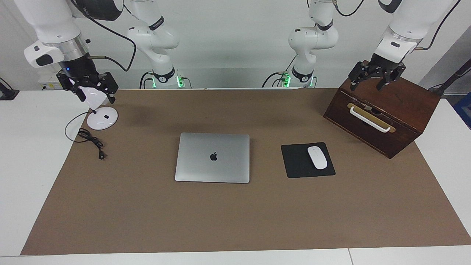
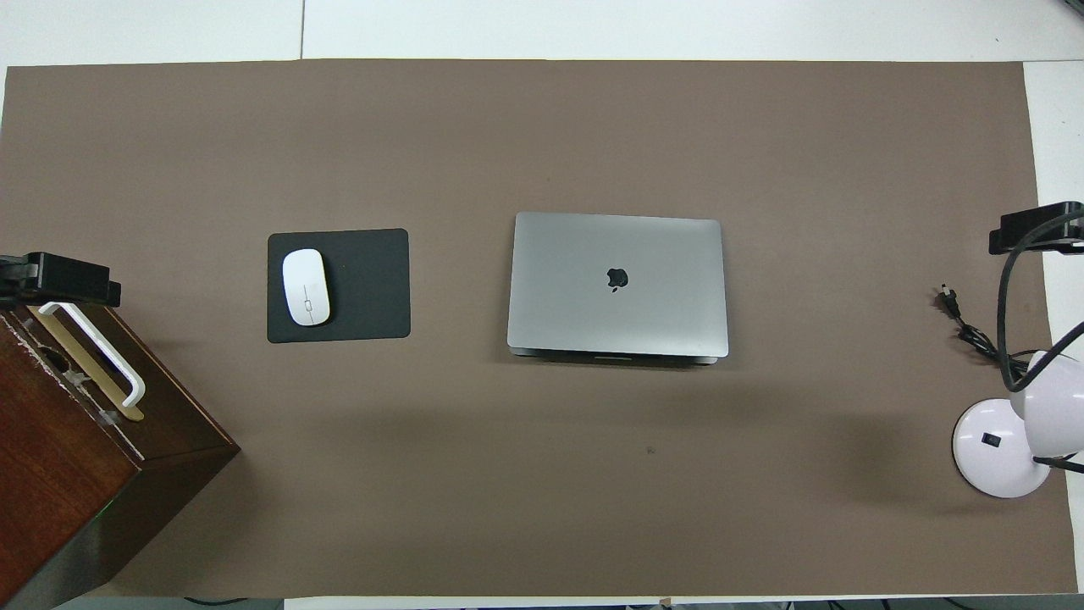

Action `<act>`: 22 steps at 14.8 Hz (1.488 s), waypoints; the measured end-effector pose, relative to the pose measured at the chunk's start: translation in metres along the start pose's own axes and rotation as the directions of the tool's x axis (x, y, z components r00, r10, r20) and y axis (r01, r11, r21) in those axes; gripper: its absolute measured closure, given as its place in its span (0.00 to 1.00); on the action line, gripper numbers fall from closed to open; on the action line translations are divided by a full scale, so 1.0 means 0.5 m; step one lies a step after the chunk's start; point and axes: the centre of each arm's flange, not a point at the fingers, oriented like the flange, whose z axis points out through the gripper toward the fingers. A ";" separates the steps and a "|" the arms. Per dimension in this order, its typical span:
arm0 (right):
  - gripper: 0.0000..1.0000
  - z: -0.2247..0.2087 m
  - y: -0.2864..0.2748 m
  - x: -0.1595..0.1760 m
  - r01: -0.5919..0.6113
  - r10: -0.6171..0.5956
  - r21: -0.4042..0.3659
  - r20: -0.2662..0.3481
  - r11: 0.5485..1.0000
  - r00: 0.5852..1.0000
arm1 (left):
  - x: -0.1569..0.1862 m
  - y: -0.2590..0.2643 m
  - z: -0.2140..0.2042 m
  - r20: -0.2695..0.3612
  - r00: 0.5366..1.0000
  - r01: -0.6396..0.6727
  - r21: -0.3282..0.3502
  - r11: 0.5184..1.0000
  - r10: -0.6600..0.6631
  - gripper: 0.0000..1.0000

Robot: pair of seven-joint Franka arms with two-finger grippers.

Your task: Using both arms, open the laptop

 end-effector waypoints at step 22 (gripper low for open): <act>0.00 0.167 -0.035 -0.021 -0.379 0.408 0.391 0.008 0.839 0.913 | 0.040 -0.001 0.024 -0.187 0.971 -0.161 -0.038 0.986 0.151 0.99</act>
